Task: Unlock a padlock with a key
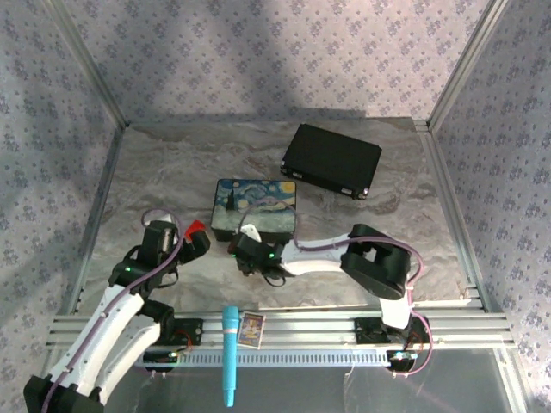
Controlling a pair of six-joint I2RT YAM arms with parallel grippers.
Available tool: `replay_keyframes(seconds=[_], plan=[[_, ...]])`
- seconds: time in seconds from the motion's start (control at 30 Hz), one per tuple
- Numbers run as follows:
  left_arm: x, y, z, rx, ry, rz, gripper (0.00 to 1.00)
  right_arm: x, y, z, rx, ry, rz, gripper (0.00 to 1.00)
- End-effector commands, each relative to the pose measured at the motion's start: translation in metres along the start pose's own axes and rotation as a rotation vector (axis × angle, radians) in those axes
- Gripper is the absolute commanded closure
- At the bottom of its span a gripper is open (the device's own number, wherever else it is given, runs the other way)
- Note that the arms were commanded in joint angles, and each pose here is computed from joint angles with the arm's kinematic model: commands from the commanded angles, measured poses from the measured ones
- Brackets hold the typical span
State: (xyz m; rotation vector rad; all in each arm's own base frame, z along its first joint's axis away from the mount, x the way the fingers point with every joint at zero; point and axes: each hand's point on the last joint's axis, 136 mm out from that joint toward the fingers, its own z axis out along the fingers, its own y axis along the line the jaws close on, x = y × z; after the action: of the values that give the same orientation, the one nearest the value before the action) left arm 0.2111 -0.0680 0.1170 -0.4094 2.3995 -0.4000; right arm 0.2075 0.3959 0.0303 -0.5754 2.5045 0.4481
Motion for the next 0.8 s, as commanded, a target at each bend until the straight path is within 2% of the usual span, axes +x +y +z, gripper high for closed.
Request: replay_keyframes(seconds=[0.0, 0.13, 0.23, 0.4, 0.53, 0.67, 0.77], plan=[[-0.021, -0.021, -0.012, 0.023, -0.073, 0.162, 0.00, 0.025, -0.012, -0.003, -0.080, 0.057, 0.010, 0.75], [-0.025, -0.038, -0.012, -0.048, -0.102, 0.314, 0.00, 0.029, -0.020, -0.010, -0.150, 0.032, 0.043, 0.76], [-0.026, -0.065, -0.010, -0.103, -0.127, 0.493, 0.00, 0.030, -0.024, -0.014, -0.175, -0.004, 0.014, 0.78], [-0.015, -0.104, 0.018, -0.178, -0.082, 0.795, 0.00, 0.033, -0.034, -0.014, -0.196, -0.039, 0.059, 0.78], [0.007, -0.130, 0.036, -0.139, -0.055, 1.025, 0.00, 0.031, -0.033, -0.016, -0.237, -0.081, 0.099, 0.79], [0.013, -0.133, 0.042, -0.126, -0.050, 1.071, 0.10, 0.028, -0.038, -0.018, -0.241, -0.125, 0.130, 0.82], [0.029, -0.135, 0.049, -0.058, -0.003, 1.100, 0.15, 0.027, -0.040, -0.018, -0.252, -0.145, 0.155, 0.84]])
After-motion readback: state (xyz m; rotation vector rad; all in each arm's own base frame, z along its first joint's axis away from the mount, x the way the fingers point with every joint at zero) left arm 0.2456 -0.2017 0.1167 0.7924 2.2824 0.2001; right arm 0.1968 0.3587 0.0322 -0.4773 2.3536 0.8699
